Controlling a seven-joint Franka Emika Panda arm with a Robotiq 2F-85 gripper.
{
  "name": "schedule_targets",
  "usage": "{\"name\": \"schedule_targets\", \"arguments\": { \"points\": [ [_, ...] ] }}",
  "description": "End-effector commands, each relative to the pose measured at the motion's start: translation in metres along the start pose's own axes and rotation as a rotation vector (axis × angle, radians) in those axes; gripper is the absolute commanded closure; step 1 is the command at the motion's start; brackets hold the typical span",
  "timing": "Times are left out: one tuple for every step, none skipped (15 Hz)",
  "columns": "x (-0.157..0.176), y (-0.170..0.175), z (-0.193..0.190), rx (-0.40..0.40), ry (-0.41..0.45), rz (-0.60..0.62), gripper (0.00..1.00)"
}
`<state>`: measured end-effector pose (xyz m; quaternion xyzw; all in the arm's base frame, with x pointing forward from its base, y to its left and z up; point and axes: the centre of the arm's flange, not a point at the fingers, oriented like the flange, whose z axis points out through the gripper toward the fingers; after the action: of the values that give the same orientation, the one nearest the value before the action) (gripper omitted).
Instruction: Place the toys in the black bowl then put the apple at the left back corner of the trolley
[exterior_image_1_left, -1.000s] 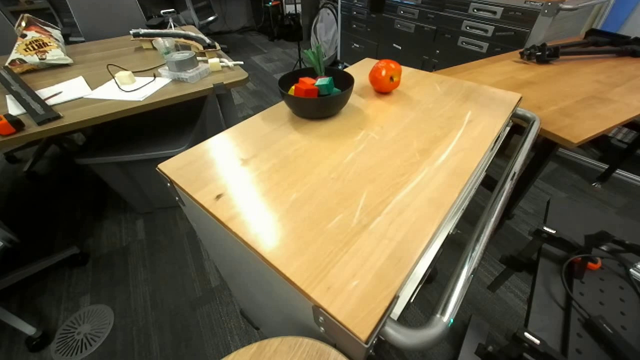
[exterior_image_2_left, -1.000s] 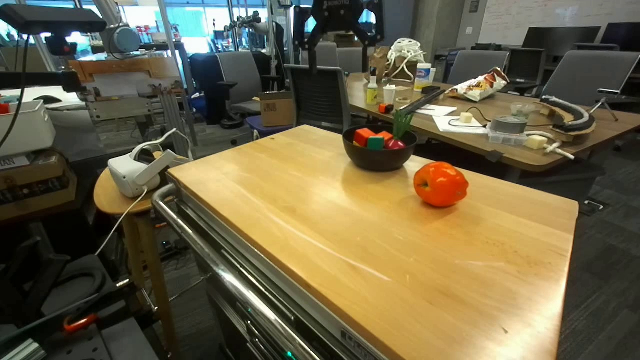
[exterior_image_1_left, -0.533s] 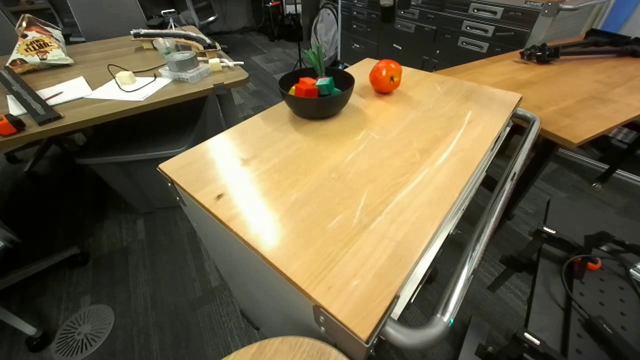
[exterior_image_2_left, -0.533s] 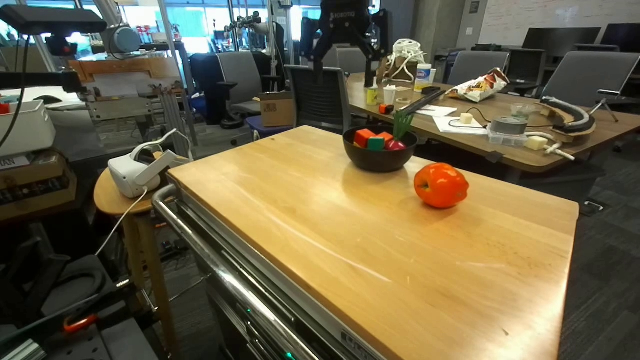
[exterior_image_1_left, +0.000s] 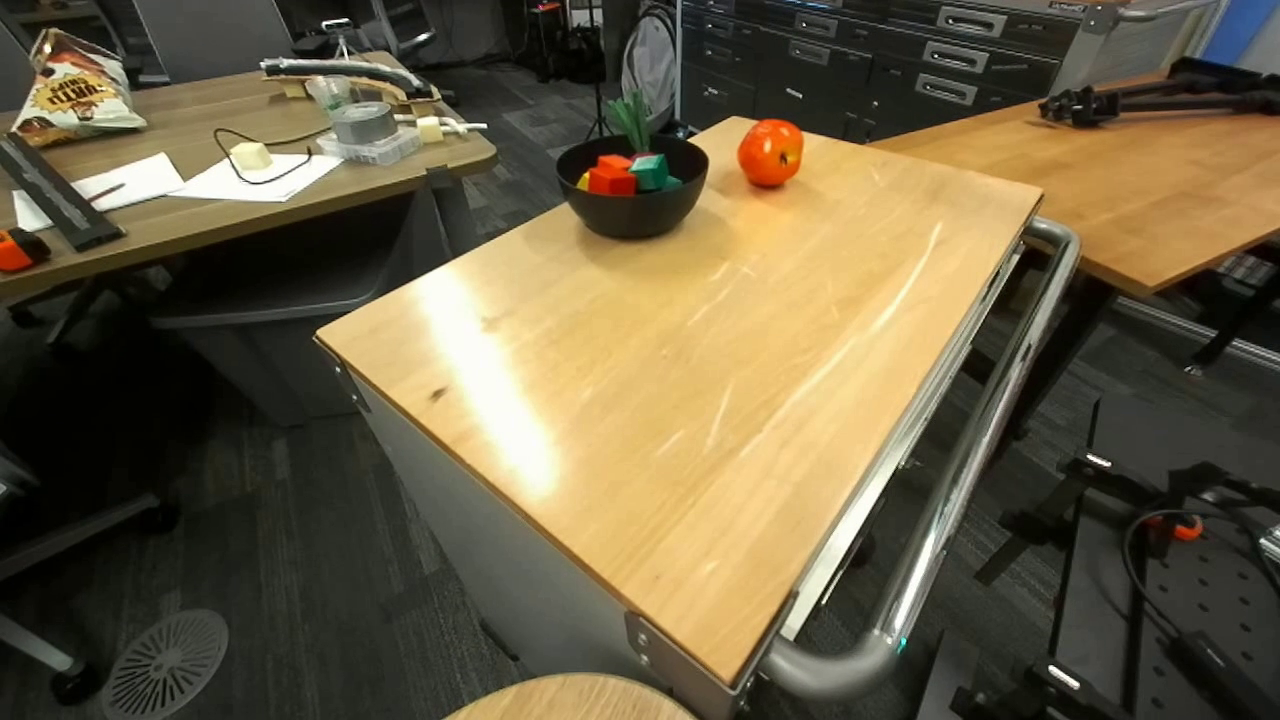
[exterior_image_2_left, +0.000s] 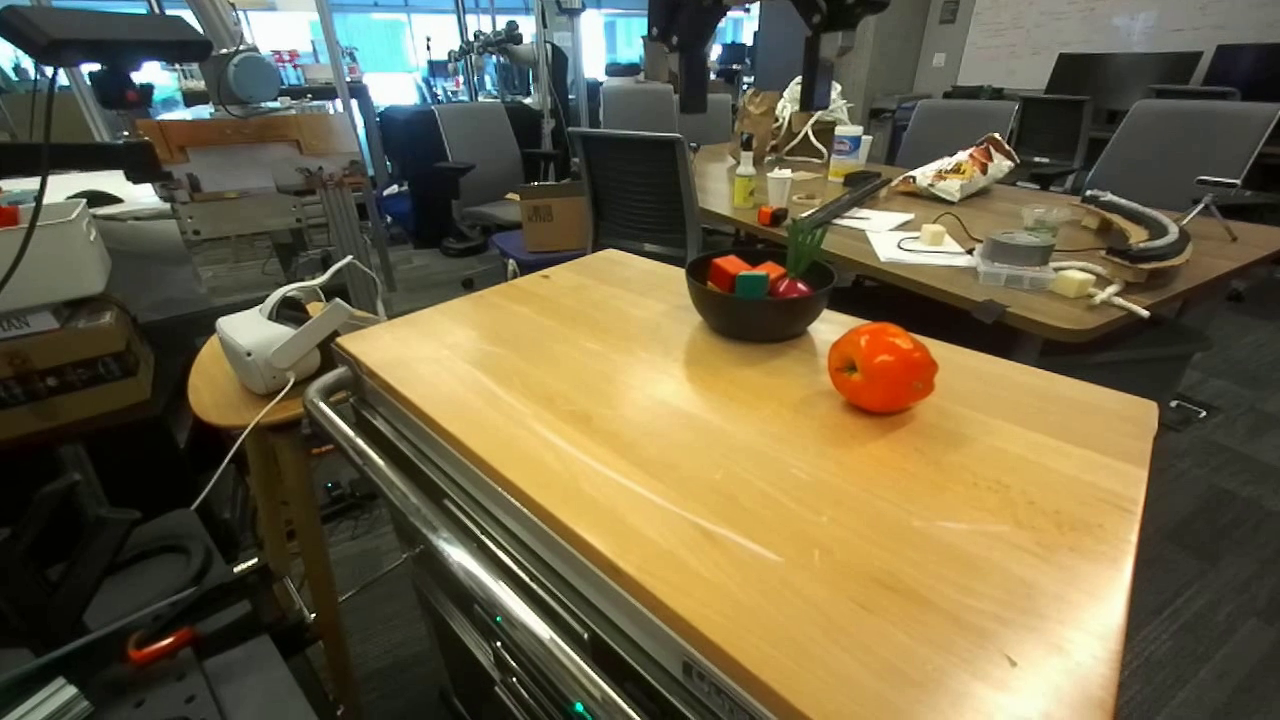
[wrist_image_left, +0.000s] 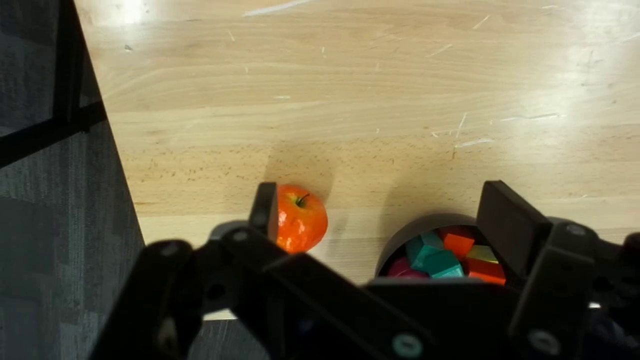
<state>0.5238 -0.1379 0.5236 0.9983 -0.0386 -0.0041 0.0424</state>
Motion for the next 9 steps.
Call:
{"name": "schedule_targets", "arguments": {
  "points": [
    [0.008, -0.006, -0.002, -0.012, 0.003, 0.149, 0.00],
    [0.015, -0.006, -0.003, 0.001, -0.008, 0.195, 0.00],
    [0.024, -0.001, -0.002, 0.008, -0.004, 0.253, 0.00],
    [0.031, 0.003, -0.002, 0.010, -0.018, 0.309, 0.00],
    [0.038, 0.008, 0.002, 0.018, -0.036, 0.361, 0.00],
    [0.045, 0.010, 0.007, 0.025, -0.047, 0.413, 0.00],
    [0.054, 0.013, 0.016, 0.030, -0.048, 0.466, 0.00],
    [0.063, 0.017, 0.027, 0.032, -0.047, 0.519, 0.00],
    [0.071, 0.022, 0.039, 0.038, -0.053, 0.572, 0.00]
  ]
}}
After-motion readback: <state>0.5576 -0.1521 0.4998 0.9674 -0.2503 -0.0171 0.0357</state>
